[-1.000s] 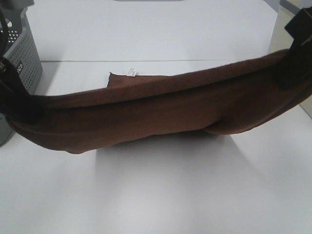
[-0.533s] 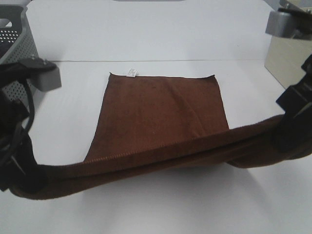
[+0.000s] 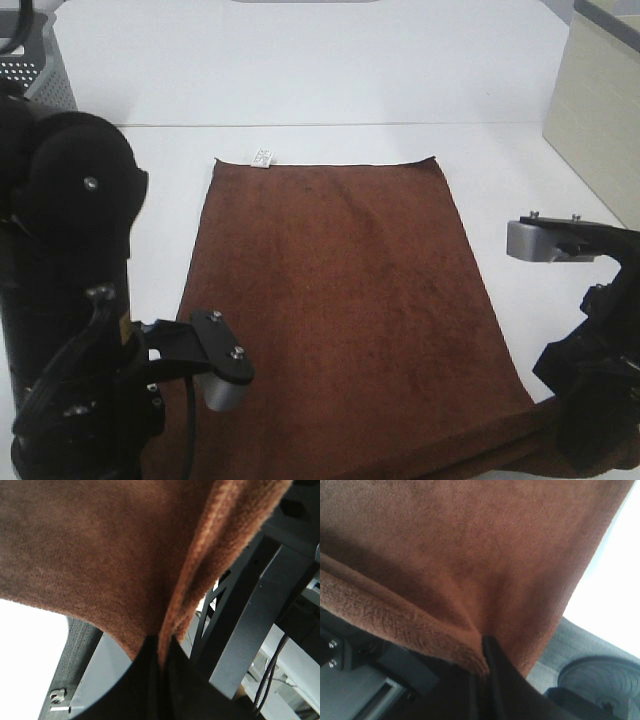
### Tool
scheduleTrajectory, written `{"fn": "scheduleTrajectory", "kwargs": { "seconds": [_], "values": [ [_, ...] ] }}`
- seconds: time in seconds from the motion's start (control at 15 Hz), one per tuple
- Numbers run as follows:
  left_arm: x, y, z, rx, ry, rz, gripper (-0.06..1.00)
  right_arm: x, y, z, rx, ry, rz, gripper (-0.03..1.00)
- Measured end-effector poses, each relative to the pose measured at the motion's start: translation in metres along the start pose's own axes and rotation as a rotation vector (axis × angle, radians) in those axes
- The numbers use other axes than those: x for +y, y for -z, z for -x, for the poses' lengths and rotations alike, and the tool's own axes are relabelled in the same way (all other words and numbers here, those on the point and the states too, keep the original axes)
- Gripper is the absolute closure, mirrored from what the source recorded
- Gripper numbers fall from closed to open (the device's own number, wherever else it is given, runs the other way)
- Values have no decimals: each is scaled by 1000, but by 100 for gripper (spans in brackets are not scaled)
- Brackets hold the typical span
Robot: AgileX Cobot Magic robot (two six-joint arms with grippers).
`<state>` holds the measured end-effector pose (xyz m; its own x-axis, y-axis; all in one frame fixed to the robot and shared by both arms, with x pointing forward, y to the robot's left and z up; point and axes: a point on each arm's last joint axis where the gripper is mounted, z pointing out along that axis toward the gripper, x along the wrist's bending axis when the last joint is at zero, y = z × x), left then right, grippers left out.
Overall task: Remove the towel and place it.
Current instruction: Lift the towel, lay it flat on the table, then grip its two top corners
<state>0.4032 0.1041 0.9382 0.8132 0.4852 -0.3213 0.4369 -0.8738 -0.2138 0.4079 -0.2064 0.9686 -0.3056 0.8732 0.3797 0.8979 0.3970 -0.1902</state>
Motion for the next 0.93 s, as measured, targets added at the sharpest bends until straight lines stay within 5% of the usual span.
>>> {"fn": "scheduleTrajectory", "kwargs": {
  "seconds": [0.33,0.93],
  "values": [
    [12,-16,8,-30,-19,-55,94,0,-6,5,-26,-16,-71,96],
    [13,-16,14,-97,120,-54,94,-9,-19,9,-10,-51,-96,96]
  ]
}}
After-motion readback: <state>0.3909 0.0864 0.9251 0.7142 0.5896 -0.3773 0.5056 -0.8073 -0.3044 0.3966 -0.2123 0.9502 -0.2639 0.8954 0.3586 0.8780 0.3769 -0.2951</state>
